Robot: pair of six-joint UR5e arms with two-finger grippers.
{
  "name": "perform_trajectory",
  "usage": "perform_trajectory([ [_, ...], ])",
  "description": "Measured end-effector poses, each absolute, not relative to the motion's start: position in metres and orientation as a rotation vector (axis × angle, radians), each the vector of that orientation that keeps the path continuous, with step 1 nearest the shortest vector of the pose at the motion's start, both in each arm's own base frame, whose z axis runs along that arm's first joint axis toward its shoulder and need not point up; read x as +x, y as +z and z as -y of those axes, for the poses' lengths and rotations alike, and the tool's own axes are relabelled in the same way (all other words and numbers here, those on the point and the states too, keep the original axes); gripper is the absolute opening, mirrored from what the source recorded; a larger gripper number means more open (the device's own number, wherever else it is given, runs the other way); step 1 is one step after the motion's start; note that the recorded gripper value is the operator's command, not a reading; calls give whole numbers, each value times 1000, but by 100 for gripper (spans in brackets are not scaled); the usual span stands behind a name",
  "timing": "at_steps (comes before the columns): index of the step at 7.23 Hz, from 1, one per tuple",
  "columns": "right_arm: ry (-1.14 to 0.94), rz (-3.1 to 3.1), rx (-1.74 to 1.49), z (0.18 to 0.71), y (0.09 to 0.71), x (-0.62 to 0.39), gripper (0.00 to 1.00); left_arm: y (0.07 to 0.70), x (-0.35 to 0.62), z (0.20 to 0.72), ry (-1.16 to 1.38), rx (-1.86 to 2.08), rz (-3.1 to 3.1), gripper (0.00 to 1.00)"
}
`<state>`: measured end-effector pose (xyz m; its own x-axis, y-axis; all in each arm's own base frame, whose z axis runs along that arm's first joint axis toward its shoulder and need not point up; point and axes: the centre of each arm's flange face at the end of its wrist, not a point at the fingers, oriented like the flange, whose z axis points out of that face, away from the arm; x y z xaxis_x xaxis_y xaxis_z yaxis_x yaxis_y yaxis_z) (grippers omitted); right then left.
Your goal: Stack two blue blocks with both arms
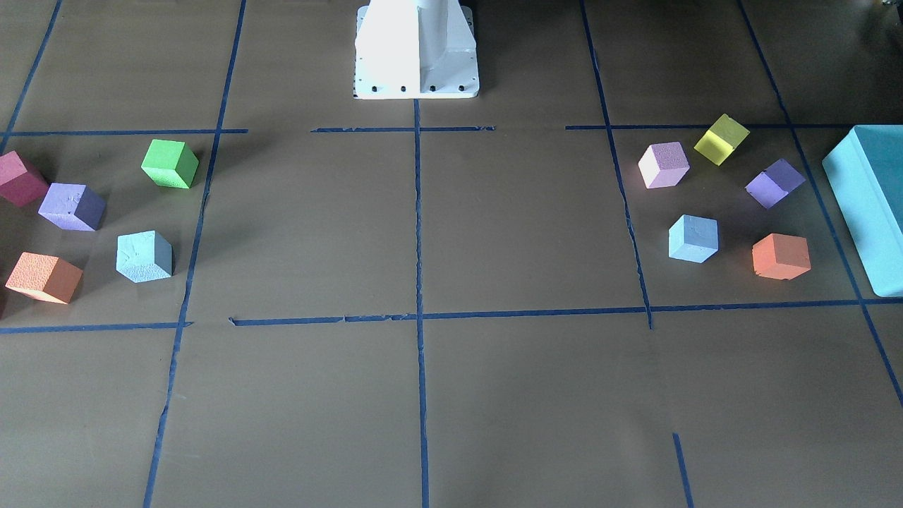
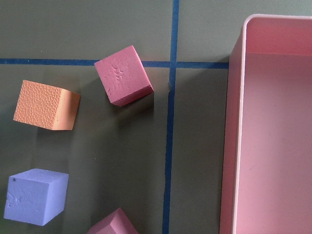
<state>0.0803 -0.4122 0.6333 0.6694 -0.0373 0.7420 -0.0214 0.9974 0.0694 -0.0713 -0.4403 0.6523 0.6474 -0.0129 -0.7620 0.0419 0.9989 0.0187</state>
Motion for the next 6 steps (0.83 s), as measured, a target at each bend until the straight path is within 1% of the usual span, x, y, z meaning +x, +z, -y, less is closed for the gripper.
perform_trajectory([
  [6,-12,837,79,412,631,80,100,653,-72,440,-32,36,-866,100],
])
